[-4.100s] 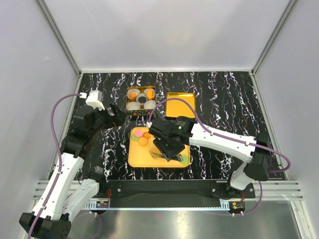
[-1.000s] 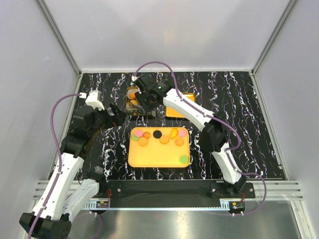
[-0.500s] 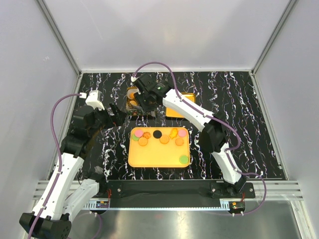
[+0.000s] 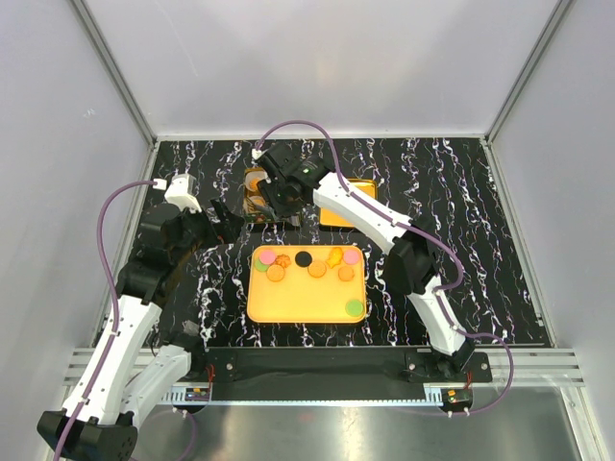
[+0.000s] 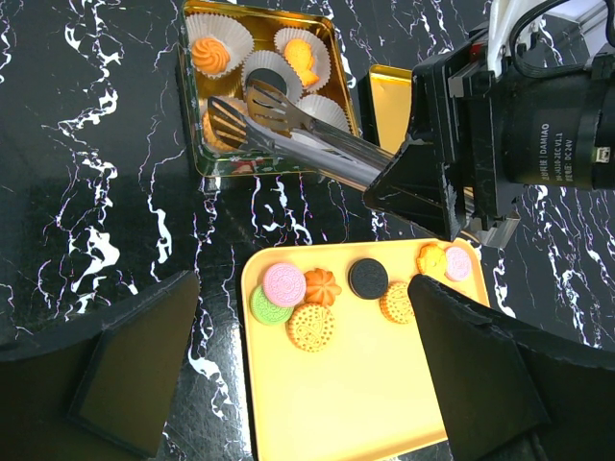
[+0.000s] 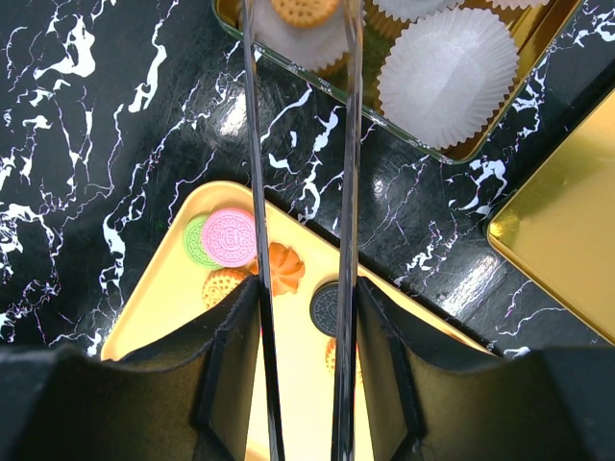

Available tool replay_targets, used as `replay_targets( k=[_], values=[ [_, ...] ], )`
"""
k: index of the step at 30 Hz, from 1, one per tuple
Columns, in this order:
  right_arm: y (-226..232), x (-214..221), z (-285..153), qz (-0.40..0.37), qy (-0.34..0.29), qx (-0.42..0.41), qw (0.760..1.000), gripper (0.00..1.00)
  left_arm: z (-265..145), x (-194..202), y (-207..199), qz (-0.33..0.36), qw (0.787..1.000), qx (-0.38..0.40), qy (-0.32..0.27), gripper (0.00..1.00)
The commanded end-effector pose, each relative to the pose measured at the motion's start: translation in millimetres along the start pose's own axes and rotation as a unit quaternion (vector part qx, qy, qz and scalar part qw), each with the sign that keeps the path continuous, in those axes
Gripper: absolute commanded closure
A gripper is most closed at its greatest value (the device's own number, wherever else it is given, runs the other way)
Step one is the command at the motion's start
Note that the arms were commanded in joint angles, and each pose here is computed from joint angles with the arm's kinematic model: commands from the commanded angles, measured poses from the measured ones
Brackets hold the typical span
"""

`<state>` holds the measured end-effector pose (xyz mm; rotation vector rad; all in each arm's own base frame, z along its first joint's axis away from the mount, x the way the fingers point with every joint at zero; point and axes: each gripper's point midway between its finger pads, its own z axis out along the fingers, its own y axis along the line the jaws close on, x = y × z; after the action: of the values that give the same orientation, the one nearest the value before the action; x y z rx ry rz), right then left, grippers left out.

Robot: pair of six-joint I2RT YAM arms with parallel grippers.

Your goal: Pack the cookies

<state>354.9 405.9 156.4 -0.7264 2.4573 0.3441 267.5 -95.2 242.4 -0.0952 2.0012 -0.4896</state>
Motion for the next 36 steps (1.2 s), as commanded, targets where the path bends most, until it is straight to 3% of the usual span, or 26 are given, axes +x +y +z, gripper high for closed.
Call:
replay_targets(
  k=[1, 12, 23, 30, 36],
  values=[
    [8.5, -11.1, -15.3, -0.002, -0.023, -0.008, 1.000, 0.51, -1.4, -12.7, -7.1, 0.000, 0.999, 0.018, -0.028, 0.01],
    [2.4, -24.3, -35.4, -0.011, -0.045, 0.007, 0.999, 0.53, -0.6, -12.9, -6.0, 0.000, 0.999, 0.016, -0.028, 0.01],
    [-15.0, -52.4, -114.5, -0.003, -0.108, 0.028, 0.994, 0.53, -1.0, -13.2, -5.4, -0.002, 0.999, 0.015, -0.028, 0.01],
    [-24.1, -19.4, -165.2, 0.010, -0.099, 0.023, 0.995, 0.53, -1.0, -13.1, -5.4, -0.002, 0.999, 0.015, -0.028, 0.01],
    [-38.5, 55.7, -189.4, 0.028, -0.039, 0.023, 0.999, 0.52, -0.3, -12.9, -5.5, -0.002, 0.999, 0.016, -0.027, 0.01]
  ],
)
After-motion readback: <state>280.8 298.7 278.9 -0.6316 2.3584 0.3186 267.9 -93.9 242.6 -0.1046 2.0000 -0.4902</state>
